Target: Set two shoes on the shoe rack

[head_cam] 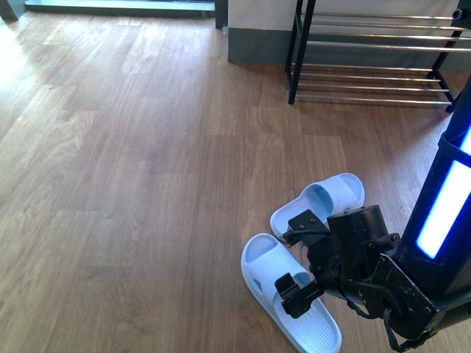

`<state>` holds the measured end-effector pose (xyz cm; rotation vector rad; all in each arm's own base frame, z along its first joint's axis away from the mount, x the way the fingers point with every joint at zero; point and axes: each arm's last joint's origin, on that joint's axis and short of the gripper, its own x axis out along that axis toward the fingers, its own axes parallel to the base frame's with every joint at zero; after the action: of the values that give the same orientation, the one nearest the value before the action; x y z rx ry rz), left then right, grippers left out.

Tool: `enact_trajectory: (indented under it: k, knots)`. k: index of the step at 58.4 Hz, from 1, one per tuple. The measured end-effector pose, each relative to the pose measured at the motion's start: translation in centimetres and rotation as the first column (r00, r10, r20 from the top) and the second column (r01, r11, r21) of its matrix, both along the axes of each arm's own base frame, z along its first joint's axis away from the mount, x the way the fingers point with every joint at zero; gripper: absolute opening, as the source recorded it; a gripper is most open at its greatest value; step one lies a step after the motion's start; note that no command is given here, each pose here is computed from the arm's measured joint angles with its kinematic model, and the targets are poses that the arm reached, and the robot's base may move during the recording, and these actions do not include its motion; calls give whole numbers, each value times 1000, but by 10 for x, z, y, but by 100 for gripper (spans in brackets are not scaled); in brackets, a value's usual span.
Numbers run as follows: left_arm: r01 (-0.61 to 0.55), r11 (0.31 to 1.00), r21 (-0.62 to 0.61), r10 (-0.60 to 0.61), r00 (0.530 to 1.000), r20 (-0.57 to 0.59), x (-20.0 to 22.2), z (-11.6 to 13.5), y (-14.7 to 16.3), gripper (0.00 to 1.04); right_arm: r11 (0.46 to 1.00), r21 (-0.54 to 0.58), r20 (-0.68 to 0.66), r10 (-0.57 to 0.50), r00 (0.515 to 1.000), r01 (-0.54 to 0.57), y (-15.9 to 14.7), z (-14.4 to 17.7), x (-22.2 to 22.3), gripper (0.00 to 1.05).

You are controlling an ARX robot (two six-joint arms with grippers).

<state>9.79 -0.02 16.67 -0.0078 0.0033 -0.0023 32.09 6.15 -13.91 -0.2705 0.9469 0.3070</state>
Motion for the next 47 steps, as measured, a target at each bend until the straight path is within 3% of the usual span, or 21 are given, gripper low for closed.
enact_trajectory:
  k: [7, 15, 28, 47]
  knots:
    - [0, 1000, 0, 0, 1000, 0, 0, 0, 0, 95, 1000, 11, 0, 6, 1000, -6, 2, 0, -5, 80]
    - [0, 1000, 0, 0, 1000, 0, 0, 0, 0, 95, 997, 36, -30, 64, 997, -63, 2, 7, -17, 97]
    - [0, 1000, 0, 0, 1000, 0, 0, 0, 0, 95, 997, -5, 38, 77, 996, -77, 4, 20, -12, 96]
    - [0, 1000, 0, 0, 1000, 0, 0, 0, 0, 95, 999, -53, 69, 10, 998, -6, 10, 1, -5, 96]
